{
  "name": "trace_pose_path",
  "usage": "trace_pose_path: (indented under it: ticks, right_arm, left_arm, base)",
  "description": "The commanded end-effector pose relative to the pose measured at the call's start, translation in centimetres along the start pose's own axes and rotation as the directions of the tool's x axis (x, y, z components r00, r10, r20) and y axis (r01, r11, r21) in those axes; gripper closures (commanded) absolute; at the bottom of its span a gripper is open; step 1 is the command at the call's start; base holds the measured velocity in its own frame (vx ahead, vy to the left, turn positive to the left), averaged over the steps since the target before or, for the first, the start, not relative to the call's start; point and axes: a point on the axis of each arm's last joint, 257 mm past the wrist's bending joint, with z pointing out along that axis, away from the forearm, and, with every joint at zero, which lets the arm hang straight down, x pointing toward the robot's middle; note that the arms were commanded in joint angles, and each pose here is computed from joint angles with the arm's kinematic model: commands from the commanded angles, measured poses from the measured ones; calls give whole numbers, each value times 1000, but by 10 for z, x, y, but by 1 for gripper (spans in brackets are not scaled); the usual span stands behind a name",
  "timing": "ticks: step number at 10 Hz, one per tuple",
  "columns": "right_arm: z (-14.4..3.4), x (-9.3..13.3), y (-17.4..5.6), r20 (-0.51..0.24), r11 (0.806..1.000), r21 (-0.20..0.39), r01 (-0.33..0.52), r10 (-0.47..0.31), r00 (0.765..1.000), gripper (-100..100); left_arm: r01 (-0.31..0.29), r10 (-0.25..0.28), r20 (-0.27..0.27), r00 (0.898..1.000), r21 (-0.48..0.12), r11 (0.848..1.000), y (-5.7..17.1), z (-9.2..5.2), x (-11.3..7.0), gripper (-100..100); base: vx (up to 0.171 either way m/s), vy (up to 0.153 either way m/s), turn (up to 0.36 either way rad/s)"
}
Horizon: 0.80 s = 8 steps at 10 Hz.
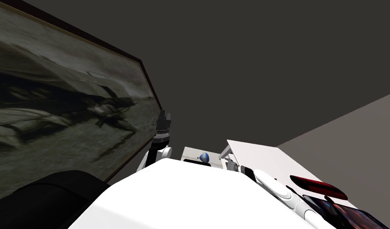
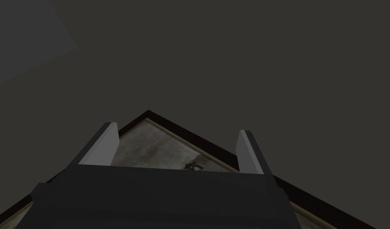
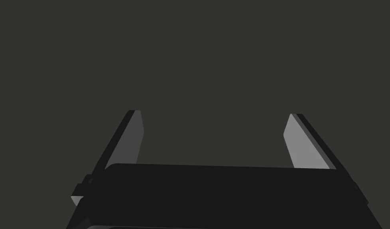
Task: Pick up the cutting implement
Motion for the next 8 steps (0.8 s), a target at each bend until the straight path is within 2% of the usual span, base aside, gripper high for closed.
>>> trace_pose_path:
  ticks: [1,2,3,4,5,6,7,8]
  right_arm:
    - [-6,26,-2,-53,1000,4,8,-8,999,-100]
    - [-19,56,-6,-127,999,-3,42,-42,991,-100]
    - [-20,61,-7,-137,999,0,37,-36,990,-100]
    - [-36,94,-11,-215,998,-6,57,-57,975,-100]
    - [-50,117,-13,-274,996,-21,85,-88,958,-100]
    - [-54,127,-14,-294,996,-18,83,-84,952,-100]
    - [-54,127,-14,-294,996,-18,83,-84,952,-100]
    - [-71,151,-16,-355,994,-34,105,-110,928,-100]
  left_arm:
    - [0,0,0,1000,0,1000,0,0,0,0]
    - [0,0,0,1000,0,1000,0,0,0,0]
    - [0,0,0,1000,0,1000,0,0,0,0]
    - [0,0,0,1000,0,1000,0,0,0,0]
    - [0,0,0,1000,0,1000,0,0,0,0]
    - [0,0,0,1000,0,1000,0,0,0,0]
    - [0,0,0,1000,0,1000,0,0,0,0]
    - [0,0,0,1000,0,1000,0,0,0,0]
  base:
    - [19,-43,81]
    - [34,-50,125]
    - [37,-54,71]
    - [26,-57,120]
    - [37,-87,164]
    - [37,-89,104]
    - [20,-44,12]
    - [6,-45,91]
